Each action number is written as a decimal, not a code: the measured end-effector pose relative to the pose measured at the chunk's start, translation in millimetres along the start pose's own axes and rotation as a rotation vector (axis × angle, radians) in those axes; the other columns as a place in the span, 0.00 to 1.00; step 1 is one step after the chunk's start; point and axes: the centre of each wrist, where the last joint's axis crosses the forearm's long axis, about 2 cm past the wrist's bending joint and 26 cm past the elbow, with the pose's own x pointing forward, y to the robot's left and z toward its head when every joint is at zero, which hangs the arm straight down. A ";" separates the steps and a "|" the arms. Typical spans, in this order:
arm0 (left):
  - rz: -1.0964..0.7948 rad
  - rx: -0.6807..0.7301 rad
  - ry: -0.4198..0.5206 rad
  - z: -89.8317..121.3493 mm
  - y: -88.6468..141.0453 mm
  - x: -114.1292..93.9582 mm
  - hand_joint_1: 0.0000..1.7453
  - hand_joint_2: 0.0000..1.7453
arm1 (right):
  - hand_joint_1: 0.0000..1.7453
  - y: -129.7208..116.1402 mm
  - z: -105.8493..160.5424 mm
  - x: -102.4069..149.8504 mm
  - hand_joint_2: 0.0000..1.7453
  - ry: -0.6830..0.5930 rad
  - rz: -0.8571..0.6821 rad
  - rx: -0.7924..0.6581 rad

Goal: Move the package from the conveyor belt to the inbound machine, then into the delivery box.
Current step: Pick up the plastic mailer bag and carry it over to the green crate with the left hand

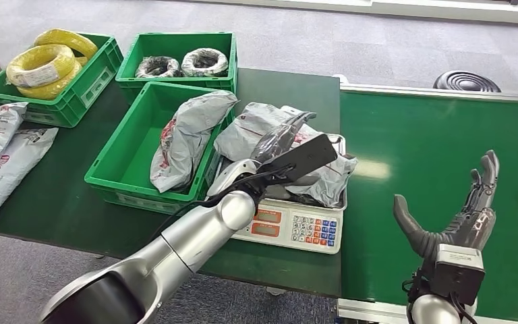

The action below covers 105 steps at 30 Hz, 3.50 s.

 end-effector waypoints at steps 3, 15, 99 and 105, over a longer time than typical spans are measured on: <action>-0.003 -0.075 0.047 -0.9 -13.2 6.6 0.00 1.00 | 0.00 -0.8 -0.3 6.0 1.00 -0.014 -0.017 -0.036; -0.270 -0.299 0.213 14.1 -61.1 -4.0 0.00 1.00 | 0.00 6.1 -5.6 25.1 1.00 -0.058 -0.072 -0.101; -0.205 0.259 0.095 6.8 -23.7 -28.2 0.00 1.00 | 0.00 43.5 -32.1 39.3 1.00 -0.034 -0.146 -0.078; -0.188 0.278 0.083 5.8 -22.4 -25.4 0.00 1.00 | 0.00 43.6 -32.2 39.4 1.00 -0.033 -0.144 -0.078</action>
